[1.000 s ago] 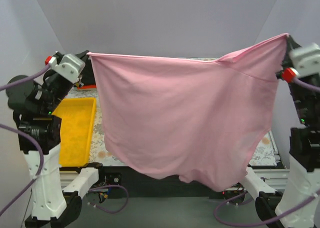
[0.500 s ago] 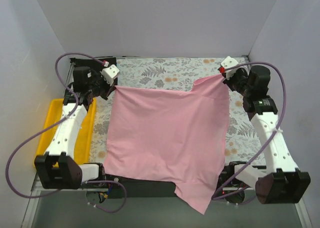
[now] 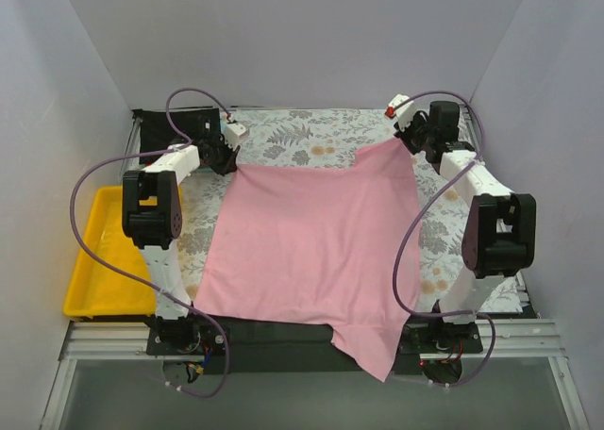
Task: Fold and stack the t-shirts
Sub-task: Flatten the tshirt out, then fold the tshirt
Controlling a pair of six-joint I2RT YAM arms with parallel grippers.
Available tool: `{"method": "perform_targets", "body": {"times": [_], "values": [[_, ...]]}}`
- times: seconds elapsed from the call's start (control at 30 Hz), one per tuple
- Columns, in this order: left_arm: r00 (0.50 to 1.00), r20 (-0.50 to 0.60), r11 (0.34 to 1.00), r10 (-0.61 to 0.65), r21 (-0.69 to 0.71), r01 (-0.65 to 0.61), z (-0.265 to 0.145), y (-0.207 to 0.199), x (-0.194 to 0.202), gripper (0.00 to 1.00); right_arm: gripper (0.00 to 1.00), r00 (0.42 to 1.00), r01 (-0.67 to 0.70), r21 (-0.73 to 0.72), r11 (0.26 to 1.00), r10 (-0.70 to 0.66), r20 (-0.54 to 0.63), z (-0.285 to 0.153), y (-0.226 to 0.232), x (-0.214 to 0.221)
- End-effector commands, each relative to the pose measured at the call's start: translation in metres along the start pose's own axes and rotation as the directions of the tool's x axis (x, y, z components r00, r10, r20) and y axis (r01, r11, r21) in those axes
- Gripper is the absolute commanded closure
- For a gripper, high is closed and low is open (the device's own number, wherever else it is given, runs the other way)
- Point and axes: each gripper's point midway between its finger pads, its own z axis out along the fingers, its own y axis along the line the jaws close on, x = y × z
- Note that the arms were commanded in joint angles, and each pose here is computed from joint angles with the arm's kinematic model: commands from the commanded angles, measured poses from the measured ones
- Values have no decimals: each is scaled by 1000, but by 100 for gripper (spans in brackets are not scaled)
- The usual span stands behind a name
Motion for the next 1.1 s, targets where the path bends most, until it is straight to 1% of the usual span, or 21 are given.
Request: {"method": "perform_targets", "body": {"times": [0.0, 0.07, 0.2, 0.23, 0.27, 0.33, 0.37, 0.43, 0.47, 0.53, 0.57, 0.6, 0.63, 0.67, 0.73, 1.07], "values": [[995, 64, 995, 71, -74, -66, -1, 31, -39, 100, 99, 994, 47, 139, 989, -61, 94, 11, -52, -47], [996, 57, 995, 67, -73, -62, 7, 35, -36, 100, 99, 993, 51, 144, 988, -66, 101, 23, -61, -52], [996, 52, 994, 70, -93, -65, 12, 44, -38, 100, 99, 993, 67, 133, 989, -79, 85, 36, -62, -55], [995, 62, 993, 77, -99, -71, 9, 45, -41, 100, 99, 993, 68, 133, 989, -80, 83, 37, -63, -55], [991, 69, 989, 111, -103, -104, 7, 45, -43, 100, 99, 994, 68, 130, 989, -79, 82, 35, -62, -56], [986, 89, 985, 144, -110, -134, 5, 41, -39, 100, 99, 995, 65, 118, 991, -74, 67, 31, -57, -51], [979, 113, 980, 170, -119, -156, -4, 38, -47, 100, 99, 993, 71, 129, 989, -82, 80, 21, -58, -58], [963, 134, 969, 232, -119, -217, -10, 33, -50, 100, 99, 994, 72, 111, 991, -80, 71, 14, -47, -51], [959, 145, 967, 245, -105, -231, -13, 25, -49, 100, 99, 991, 83, 122, 989, -95, 92, 0, -48, -60], [940, 158, 951, 302, -112, -287, -22, 21, -54, 100, 99, 992, 85, 92, 992, -92, 85, -15, -34, -56], [938, 151, 948, 313, -101, -300, -22, 16, -47, 100, 99, 992, 89, 83, 993, -96, 81, -19, -29, -53], [924, 154, 936, 349, -107, -336, -25, 15, -47, 100, 99, 991, 95, 73, 993, -101, 83, -22, -25, -52], [915, 163, 928, 369, -121, -353, -32, 14, -52, 100, 99, 991, 102, 68, 992, -107, 79, -29, -20, -50], [914, 155, 926, 376, -113, -362, -31, 9, -44, 100, 99, 991, 111, 66, 992, -115, 73, -31, -18, -47], [893, 169, 908, 416, -127, -399, -40, 5, -49, 100, 99, 990, 125, 56, 991, -129, 60, -38, -11, -41], [855, 132, 864, 502, -111, -491, -49, -14, -24, 100, 99, 987, 162, -2, 987, -162, -12, -48, 14, -11]]}}
